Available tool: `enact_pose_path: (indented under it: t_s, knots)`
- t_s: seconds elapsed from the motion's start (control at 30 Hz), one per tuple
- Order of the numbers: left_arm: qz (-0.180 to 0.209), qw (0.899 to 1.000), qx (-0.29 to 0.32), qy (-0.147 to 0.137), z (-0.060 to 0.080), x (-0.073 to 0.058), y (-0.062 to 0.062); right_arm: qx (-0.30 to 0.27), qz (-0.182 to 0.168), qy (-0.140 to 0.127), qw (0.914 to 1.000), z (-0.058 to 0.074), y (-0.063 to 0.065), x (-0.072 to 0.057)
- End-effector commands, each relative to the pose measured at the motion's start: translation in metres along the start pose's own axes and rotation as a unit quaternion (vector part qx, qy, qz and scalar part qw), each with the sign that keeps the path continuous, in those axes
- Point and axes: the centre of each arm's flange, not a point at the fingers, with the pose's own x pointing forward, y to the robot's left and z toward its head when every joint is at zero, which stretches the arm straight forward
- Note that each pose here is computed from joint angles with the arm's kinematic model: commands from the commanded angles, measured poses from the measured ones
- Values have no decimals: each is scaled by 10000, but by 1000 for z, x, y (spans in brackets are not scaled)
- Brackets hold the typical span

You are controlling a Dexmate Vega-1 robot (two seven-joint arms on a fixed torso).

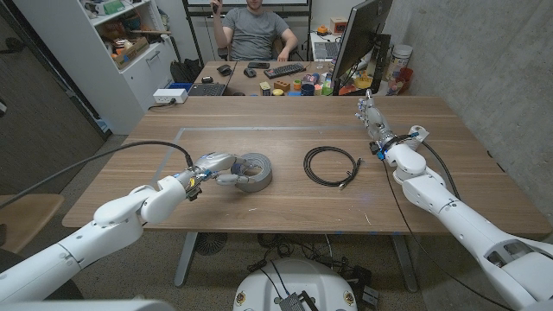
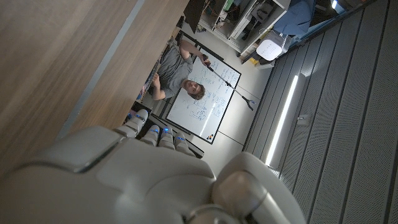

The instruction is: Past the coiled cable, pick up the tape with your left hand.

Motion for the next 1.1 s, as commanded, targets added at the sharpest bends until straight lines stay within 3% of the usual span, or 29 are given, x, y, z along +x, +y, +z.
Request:
enact_pose_path:
  t_s: [0.03,0.17,0.3,0.33,0.47,0.63,0.73,0.83,0.87,0.9,0.93,0.97,1.1]
  knots:
    - [-434,9837,1746,-7,13,24,-36,90,-11,-115,9999,4,-2,-3]
    - [-593,9541,2919,-313,23,32,-48,184,-52,-168,9997,5,-5,-5]
    - [-830,9344,3430,-489,24,36,-61,224,-99,-237,9994,8,-9,-7]
    - [-818,9326,3478,-500,24,37,-62,223,-117,-251,9994,9,-11,-8]
    - [-509,9445,3223,-387,26,38,-55,176,-196,-215,9994,8,-19,-12]
    - [151,9698,2433,25,24,38,-26,134,-255,-131,9995,3,-24,-17]
    - [638,9767,2037,244,25,34,-5,61,-221,-131,9997,3,-22,-18]
    - [1055,9768,1811,446,25,29,17,28,-167,-133,9998,4,-17,-16]
    - [1309,9748,1710,591,23,26,34,-1,-117,-137,9998,6,-13,-14]
    - [1313,9748,1704,598,23,26,34,-2,-117,-136,9998,6,-13,-14]
    - [1439,9735,1648,666,22,23,42,-8,-96,-135,9999,6,-11,-13]
    - [1665,9701,1575,803,19,19,59,-44,-45,-148,9999,7,-8,-11]
    - [2131,9601,1481,1039,12,9,92,-80,31,-149,9999,9,-2,-8]
